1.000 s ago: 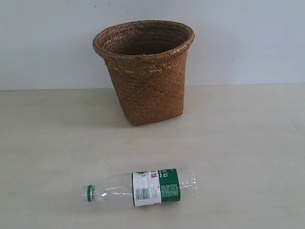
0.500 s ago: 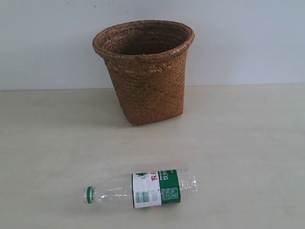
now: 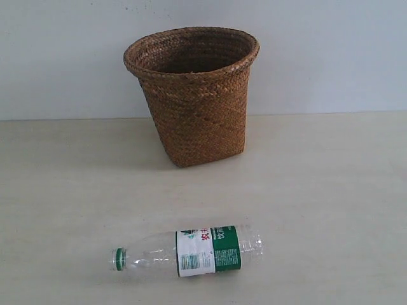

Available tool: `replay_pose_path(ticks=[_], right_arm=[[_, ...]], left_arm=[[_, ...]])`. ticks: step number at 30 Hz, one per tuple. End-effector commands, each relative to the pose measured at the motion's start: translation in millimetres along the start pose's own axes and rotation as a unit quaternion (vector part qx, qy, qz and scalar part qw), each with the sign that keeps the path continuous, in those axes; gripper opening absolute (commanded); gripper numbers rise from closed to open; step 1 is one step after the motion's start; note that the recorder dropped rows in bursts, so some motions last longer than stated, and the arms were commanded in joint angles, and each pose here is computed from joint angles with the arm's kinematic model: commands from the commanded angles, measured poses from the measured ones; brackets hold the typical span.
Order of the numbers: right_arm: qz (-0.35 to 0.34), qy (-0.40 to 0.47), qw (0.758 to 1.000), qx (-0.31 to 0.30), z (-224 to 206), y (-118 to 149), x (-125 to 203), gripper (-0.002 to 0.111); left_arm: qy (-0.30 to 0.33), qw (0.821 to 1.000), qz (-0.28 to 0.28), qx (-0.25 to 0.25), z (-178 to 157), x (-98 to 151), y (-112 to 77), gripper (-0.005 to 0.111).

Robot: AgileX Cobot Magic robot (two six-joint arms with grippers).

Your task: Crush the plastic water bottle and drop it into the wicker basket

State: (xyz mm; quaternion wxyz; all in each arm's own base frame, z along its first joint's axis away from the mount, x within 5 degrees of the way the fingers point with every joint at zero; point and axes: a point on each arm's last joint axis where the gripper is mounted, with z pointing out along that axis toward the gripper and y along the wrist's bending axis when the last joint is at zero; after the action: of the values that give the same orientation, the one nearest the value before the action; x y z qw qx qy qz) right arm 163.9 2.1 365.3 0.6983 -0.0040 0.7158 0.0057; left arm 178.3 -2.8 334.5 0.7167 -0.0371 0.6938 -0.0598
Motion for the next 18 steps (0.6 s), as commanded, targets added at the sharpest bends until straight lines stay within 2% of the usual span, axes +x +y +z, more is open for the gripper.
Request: replay_pose_path(ticks=[1, 4, 7, 9, 10, 11, 12, 13, 14, 16, 17, 18], right_arm=[[-0.066, 0.112, 0.991, -0.014, 37.1, 0.9, 7.8, 0.000], [-0.090, 0.185, 0.978, -0.032, 61.3, 2.6, 12.9, 0.000], [-0.138, 0.254, 0.951, -0.106, 79.3, 23.4, 21.4, 0.000], [-0.163, 0.294, 0.928, -0.157, 87.7, 39.9, 26.2, 0.000], [-0.176, 0.323, 0.911, -0.188, 93.7, 51.9, 30.4, 0.000], [-0.183, 0.331, 0.904, -0.200, 95.7, 56.3, 31.3, 0.000], [-0.193, 0.349, 0.888, -0.231, 99.7, 67.7, 36.8, 0.000], [-0.201, 0.353, 0.879, -0.249, 101.0, 73.9, 40.4, 0.000], [-0.205, 0.365, 0.859, -0.295, 102.2, 88.6, 47.3, 0.000], [-0.213, 0.383, 0.828, -0.351, 101.5, 104.9, 55.7, 0.000], [-0.210, 0.391, 0.811, -0.380, 101.9, 114.3, 58.9, 0.000], [-0.207, 0.397, 0.804, -0.392, 102.3, 118.8, 60.8, 0.000]], left_arm=[[0.091, 0.993, 0.072, -0.008, 25.5, 5.3, 0.9, 0.004], [0.153, 0.981, 0.117, -0.004, 40.2, 13.5, -2.2, 0.004], [0.232, 0.949, 0.209, 0.033, 54.3, 25.3, -17.6, 0.004], [0.302, 0.916, 0.258, 0.057, 62.7, 34.6, -27.1, 0.004], [0.348, 0.888, 0.288, 0.087, 68.0, 39.3, -35.8, 0.004], [0.363, 0.872, 0.309, 0.110, 70.1, 42.2, -40.0, 0.004], [0.391, 0.844, 0.327, 0.168, 71.6, 46.7, -48.1, 0.004], [0.399, 0.837, 0.319, 0.198, 71.5, 48.8, -53.1, 0.004], [0.415, 0.811, 0.316, 0.265, 71.1, 55.0, -62.8, 0.004], [0.413, 0.785, 0.322, 0.331, 69.7, 61.0, -71.3, 0.004], [0.417, 0.754, 0.343, 0.376, 67.9, 67.8, -74.0, 0.004], [0.420, 0.739, 0.349, 0.395, 67.1, 71.3, -75.0, 0.004]])
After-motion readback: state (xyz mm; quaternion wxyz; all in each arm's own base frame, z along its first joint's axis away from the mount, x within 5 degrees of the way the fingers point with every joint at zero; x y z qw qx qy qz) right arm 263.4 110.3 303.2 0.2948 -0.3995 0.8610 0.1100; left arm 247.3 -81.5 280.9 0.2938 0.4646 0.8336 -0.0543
